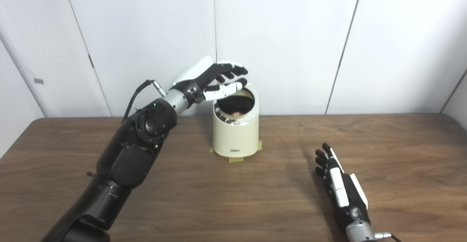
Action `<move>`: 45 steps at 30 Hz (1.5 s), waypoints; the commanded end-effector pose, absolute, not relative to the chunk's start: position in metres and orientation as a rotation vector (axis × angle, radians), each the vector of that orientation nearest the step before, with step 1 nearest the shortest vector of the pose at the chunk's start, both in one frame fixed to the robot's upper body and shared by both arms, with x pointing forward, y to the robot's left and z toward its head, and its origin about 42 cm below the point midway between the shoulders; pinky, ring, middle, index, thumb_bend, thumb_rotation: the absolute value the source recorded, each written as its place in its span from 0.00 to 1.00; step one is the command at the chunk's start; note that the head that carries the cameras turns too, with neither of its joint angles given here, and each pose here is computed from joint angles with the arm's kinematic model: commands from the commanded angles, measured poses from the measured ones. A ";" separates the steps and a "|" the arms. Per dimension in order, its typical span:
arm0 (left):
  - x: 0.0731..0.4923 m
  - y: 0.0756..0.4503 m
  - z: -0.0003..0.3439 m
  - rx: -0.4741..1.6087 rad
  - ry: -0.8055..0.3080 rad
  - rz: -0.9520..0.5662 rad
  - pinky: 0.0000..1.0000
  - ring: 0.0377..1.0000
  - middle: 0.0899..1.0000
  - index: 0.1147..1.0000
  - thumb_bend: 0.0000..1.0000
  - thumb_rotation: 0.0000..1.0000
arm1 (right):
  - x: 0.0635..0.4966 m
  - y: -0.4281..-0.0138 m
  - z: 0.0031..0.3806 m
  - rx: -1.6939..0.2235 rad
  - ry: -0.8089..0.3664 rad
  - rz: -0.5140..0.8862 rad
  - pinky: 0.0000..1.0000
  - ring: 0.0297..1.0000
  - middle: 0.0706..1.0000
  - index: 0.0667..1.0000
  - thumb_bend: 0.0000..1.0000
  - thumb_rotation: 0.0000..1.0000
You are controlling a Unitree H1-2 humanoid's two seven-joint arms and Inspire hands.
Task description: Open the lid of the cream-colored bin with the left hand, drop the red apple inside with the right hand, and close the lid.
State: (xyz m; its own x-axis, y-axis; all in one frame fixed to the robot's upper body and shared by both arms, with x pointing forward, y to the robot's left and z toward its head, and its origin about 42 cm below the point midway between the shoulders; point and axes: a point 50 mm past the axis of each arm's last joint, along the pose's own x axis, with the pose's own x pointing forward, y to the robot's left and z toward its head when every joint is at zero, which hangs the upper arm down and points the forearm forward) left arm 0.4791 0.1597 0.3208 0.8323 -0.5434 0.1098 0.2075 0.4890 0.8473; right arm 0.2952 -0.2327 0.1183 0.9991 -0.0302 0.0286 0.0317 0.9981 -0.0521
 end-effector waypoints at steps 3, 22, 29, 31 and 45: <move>0.477 0.160 0.341 1.082 -0.465 -0.456 0.77 0.82 0.81 0.78 0.52 0.78 | 0.303 -0.230 0.140 -0.050 -0.106 -0.033 0.93 0.94 0.94 0.97 0.56 1.00; 0.462 0.161 0.308 1.403 -0.400 -0.523 0.76 0.84 0.82 0.80 0.56 0.76 | 0.301 -0.229 0.145 -0.045 -0.097 -0.027 0.90 0.92 0.93 0.97 0.56 0.99; 0.453 0.162 0.302 1.540 -0.434 -0.527 0.88 0.86 0.84 0.82 0.54 0.79 | 0.300 -0.229 0.146 -0.049 -0.094 -0.020 0.91 0.93 0.94 0.98 0.55 1.00; 0.448 0.162 0.301 1.583 -0.432 -0.530 0.90 0.88 0.86 0.83 0.54 0.83 | 0.300 -0.228 0.147 -0.051 -0.093 -0.018 0.91 0.93 0.94 0.98 0.54 1.00; 0.440 0.146 0.281 1.767 -0.349 -0.597 0.95 0.93 0.90 0.85 0.56 0.92 | 0.299 -0.226 0.151 -0.071 -0.095 -0.016 0.88 0.92 0.93 0.98 0.56 1.00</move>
State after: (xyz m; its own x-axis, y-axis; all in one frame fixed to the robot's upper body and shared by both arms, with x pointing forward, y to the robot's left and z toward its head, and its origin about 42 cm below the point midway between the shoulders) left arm 0.4349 0.1451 0.2860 0.8233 -0.5509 -0.1367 0.0269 -0.2028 0.9789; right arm 0.2924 -0.2287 0.1297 0.9997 -0.0242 0.0075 0.0247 0.9974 -0.0676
